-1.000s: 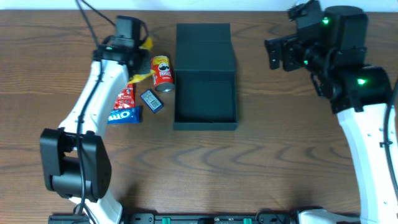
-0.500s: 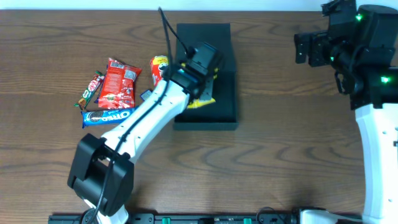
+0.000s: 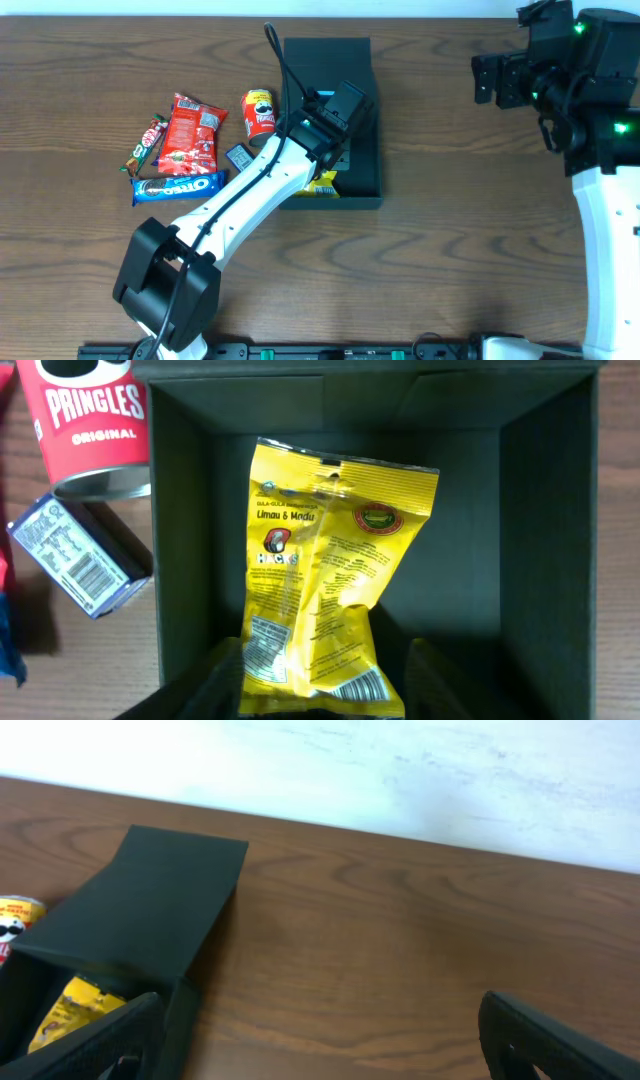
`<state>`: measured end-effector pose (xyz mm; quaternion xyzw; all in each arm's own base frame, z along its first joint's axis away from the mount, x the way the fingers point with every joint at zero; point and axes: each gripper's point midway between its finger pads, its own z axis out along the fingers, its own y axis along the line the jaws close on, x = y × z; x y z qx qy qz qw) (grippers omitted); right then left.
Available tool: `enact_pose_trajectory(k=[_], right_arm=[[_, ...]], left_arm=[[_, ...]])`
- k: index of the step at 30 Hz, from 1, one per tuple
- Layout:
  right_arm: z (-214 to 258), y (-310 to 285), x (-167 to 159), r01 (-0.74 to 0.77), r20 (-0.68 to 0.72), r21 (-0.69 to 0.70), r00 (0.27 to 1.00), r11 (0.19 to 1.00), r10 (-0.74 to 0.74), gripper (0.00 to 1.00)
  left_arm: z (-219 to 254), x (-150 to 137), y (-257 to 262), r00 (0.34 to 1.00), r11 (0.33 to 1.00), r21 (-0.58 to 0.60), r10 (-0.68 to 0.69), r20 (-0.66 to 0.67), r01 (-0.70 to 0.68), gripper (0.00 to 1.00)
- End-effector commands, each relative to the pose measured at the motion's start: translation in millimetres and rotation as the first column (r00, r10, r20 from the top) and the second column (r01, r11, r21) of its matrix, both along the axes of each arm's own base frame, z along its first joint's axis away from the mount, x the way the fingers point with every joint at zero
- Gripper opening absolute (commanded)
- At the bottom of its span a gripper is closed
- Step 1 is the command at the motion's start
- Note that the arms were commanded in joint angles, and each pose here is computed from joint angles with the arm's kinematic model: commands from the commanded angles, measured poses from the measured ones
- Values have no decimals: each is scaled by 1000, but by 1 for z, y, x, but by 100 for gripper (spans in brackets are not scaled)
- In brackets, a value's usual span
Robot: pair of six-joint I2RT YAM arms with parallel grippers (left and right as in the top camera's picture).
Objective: Pack container
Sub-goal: 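Carry the yellow bag with left gripper into the black box and release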
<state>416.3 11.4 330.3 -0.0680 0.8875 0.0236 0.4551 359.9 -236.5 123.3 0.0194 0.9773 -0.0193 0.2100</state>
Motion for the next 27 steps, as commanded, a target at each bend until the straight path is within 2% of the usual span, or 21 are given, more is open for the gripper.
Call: enact_pose_trajectory(k=[1, 3, 5, 9, 15, 27], right_arm=[[-3, 1, -1, -2, -13, 21, 1000, 1000, 2, 99], [-3, 1, -1, -1, -16, 21, 1000, 1000, 1, 99], [-4, 1, -2, 2, -22, 25, 1000, 1000, -2, 99], [-6, 1, -3, 6, -31, 30, 999, 1000, -5, 99], [-6, 1, -3, 6, -33, 29, 999, 1000, -5, 99], [-10, 1, -7, 6, -55, 30, 998, 1000, -4, 99]], left_arm=[[1, 5, 0, 999, 999, 23, -29, 22, 28, 47], [-18, 2, -1, 999, 999, 23, -38, -12, 39, 36], [-33, -2, -6, 998, 999, 2, -53, -45, 53, 31], [-47, 0, -8, 996, 997, 8, -76, -55, 77, 27], [-76, 2, -2, 991, 994, 48, -90, -98, 95, 6], [-128, -7, 4, 976, 989, 108, -80, -204, 103, 6]])
